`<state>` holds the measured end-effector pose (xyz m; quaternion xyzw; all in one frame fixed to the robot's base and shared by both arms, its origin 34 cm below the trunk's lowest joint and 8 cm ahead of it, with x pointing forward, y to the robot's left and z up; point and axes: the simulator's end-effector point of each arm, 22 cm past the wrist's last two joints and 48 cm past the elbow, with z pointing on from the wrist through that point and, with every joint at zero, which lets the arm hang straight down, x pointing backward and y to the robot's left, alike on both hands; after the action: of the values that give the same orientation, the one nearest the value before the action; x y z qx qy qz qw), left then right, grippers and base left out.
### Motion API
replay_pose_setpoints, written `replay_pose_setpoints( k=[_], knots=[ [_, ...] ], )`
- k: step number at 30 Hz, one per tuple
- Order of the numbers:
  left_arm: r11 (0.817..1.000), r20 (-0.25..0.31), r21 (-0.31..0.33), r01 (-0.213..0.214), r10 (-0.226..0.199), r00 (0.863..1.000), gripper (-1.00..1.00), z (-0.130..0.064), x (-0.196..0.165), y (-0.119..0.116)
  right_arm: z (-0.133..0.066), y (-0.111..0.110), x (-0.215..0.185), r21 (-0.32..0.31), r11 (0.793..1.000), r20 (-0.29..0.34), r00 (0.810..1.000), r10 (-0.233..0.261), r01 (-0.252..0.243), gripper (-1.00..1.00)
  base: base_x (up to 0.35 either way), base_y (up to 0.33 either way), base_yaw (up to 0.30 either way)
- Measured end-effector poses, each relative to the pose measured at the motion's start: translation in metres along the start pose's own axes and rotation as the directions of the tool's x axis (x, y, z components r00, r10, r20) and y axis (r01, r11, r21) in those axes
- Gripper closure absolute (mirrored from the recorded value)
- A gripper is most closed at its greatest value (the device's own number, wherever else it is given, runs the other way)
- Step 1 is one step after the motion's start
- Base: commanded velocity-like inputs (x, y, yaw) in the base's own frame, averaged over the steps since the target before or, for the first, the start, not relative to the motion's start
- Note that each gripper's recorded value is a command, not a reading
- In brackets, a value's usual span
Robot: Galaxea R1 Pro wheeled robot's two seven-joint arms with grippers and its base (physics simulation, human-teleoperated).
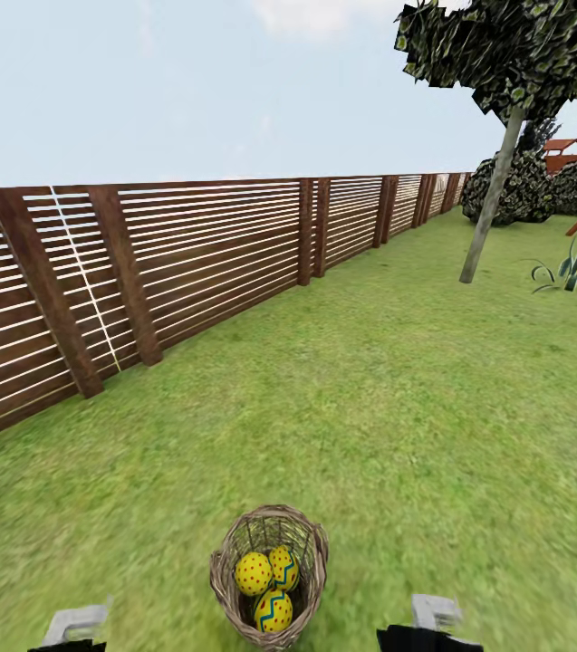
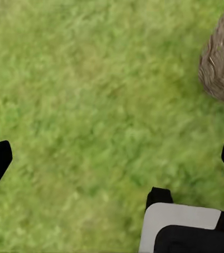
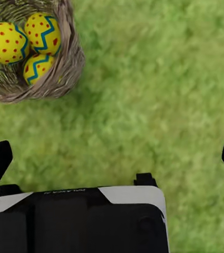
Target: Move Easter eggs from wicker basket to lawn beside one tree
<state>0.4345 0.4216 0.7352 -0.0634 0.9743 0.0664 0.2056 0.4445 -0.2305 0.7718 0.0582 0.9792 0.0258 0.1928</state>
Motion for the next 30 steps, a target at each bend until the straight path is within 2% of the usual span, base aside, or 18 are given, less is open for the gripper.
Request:
replay_pose_setpoints(
  k=[1,4,8,13,14,16,18,20,23,27,30],
  knots=[
    [1.000,-0.004,0.018,-0.005,0.005,1.000,-1.00,-0.010,-0.018,-0.009,-0.005,0.006,-0.015,-0.009,1.000,0.014,1.000,-0.010,0.011,-1.00,0.000,0.000,0.000],
    [0.999,-0.031,0.041,-0.018,0.019,0.999,-1.00,-0.029,-0.043,-0.022,-0.012,0.017,-0.044,-0.023,0.999,0.041,0.999,-0.027,0.028,-1.00,0.000,0.000,0.000],
    [0.997,-0.032,0.064,-0.030,0.033,0.999,-1.00,-0.051,-0.074,-0.036,-0.022,0.028,-0.098,-0.035,0.998,0.083,0.996,-0.041,0.044,-1.00,0.000,0.000,0.000],
    [0.997,-0.008,0.066,-0.031,0.031,0.999,-1.00,-0.061,-0.101,-0.039,-0.035,0.043,-0.156,-0.054,0.997,0.131,0.990,-0.044,0.051,-1.00,0.000,0.000,0.000],
    [0.998,0.002,0.062,-0.024,0.023,1.000,-1.00,-0.063,-0.110,-0.036,-0.037,0.046,-0.165,-0.057,0.997,0.141,0.989,-0.044,0.052,-1.00,0.000,0.000,0.000],
    [0.999,0.017,0.047,0.019,-0.020,1.000,-1.00,-0.070,-0.137,-0.023,-0.042,0.053,-0.185,-0.065,0.996,0.157,0.987,-0.045,0.056,-1.00,0.000,0.000,0.000],
    [0.997,0.023,0.036,0.074,-0.075,0.997,-1.00,-0.081,-0.169,-0.007,-0.046,0.061,-0.198,-0.074,0.995,0.141,0.989,-0.049,0.060,-1.00,0.000,0.000,0.000],
    [0.993,0.068,0.038,0.112,-0.115,0.991,-1.00,-0.095,-0.210,0.001,-0.049,0.069,-0.209,-0.081,0.995,0.120,0.991,-0.055,0.065,-1.00,0.000,0.000,0.000],
    [0.988,0.144,0.052,0.142,-0.148,0.978,-1.00,-0.111,-0.258,0.004,-0.048,0.075,-0.217,-0.087,0.994,0.093,0.994,-0.064,0.072,-1.00,0.000,0.000,0.000],
    [0.986,0.176,0.063,0.155,-0.164,0.971,-1.00,-0.119,-0.279,0.004,-0.036,0.084,-0.211,-0.096,0.992,0.041,0.996,-0.076,0.079,-1.00,0.000,0.000,0.000],
    [0.985,0.179,0.069,0.158,-0.168,0.969,-1.00,-0.120,-0.282,0.003,-0.030,0.091,-0.206,-0.103,0.991,0.013,0.996,-0.088,0.089,-1.00,0.000,0.000,0.000]
  ],
)
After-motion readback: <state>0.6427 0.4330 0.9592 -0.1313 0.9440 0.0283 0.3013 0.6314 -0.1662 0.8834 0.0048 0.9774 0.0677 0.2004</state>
